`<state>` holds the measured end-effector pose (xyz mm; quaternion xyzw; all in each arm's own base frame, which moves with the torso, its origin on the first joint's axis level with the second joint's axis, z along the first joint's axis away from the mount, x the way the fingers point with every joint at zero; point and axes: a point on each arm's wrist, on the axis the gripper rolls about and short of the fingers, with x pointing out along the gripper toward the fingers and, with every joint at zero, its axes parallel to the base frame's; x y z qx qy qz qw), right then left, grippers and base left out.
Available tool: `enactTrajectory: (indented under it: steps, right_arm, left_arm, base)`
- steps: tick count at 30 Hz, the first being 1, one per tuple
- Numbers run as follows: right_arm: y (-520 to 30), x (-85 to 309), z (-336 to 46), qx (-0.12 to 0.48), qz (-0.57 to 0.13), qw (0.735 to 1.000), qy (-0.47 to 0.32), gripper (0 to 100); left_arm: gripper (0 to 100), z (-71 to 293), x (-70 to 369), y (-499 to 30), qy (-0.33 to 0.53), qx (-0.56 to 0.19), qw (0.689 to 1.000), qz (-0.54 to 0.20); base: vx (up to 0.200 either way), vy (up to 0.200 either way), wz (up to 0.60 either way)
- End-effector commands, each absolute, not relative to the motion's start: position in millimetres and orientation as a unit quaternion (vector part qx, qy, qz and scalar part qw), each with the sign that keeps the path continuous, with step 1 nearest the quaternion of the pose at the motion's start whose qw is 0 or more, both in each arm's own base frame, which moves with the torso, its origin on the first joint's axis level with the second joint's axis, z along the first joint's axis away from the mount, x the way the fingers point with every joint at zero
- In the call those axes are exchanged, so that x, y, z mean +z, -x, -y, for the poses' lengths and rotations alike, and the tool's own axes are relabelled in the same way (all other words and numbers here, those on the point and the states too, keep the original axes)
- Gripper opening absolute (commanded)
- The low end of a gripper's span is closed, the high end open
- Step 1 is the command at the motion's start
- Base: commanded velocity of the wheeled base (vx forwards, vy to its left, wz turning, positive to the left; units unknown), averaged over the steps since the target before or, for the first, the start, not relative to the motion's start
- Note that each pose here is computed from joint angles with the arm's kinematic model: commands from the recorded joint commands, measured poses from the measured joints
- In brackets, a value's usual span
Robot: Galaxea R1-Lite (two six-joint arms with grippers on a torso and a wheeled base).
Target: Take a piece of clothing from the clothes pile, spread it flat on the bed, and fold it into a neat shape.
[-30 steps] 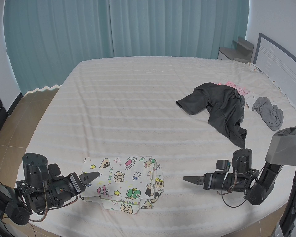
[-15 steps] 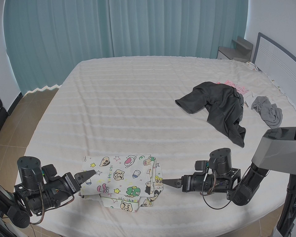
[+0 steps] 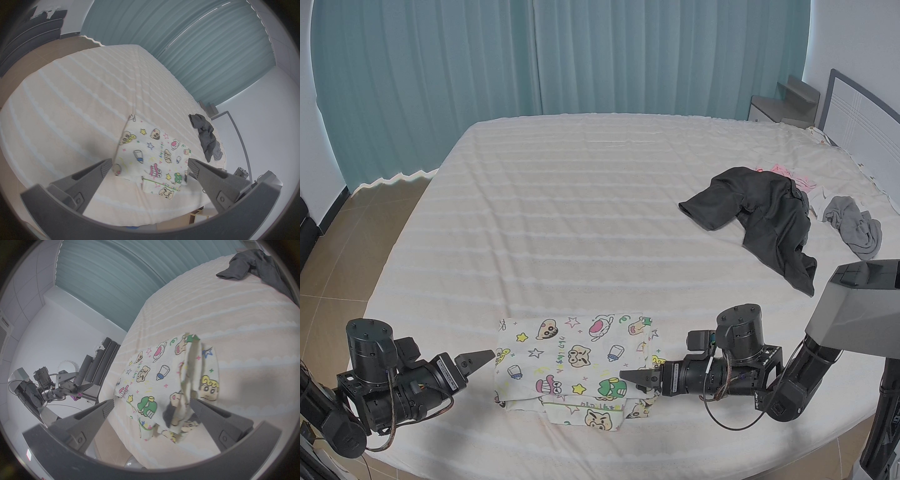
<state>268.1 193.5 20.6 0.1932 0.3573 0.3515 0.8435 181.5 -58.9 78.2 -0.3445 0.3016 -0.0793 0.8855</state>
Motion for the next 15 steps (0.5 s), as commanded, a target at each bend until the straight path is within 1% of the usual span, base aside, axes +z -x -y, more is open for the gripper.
enactTrajectory:
  steps: [1, 7, 12, 15]
  right_arm:
    - [-265, 17, -193, 0.348, -0.365, 0.842, -0.191, 100]
    - [-263, 10, -186, 0.334, -0.381, 0.841, -0.189, 100]
    - [-261, 10, -177, 0.313, -0.378, 0.85, -0.19, 100]
    - [-258, 11, -174, 0.311, -0.379, 0.851, -0.189, 100]
  left_arm:
    - [100, 58, 74, -183, 0.344, -0.071, 0.883, -0.311]
    - [100, 58, 72, -185, 0.344, -0.071, 0.884, -0.31]
    - [100, 58, 70, -185, 0.343, -0.069, 0.883, -0.313]
    - [100, 58, 69, -186, 0.343, -0.068, 0.882, -0.316]
  base:
    - [0.0, 0.0, 0.0]
    - [0.0, 0.0, 0.0]
    - [0.0, 0.0, 0.0]
    - [0.0, 0.0, 0.0]
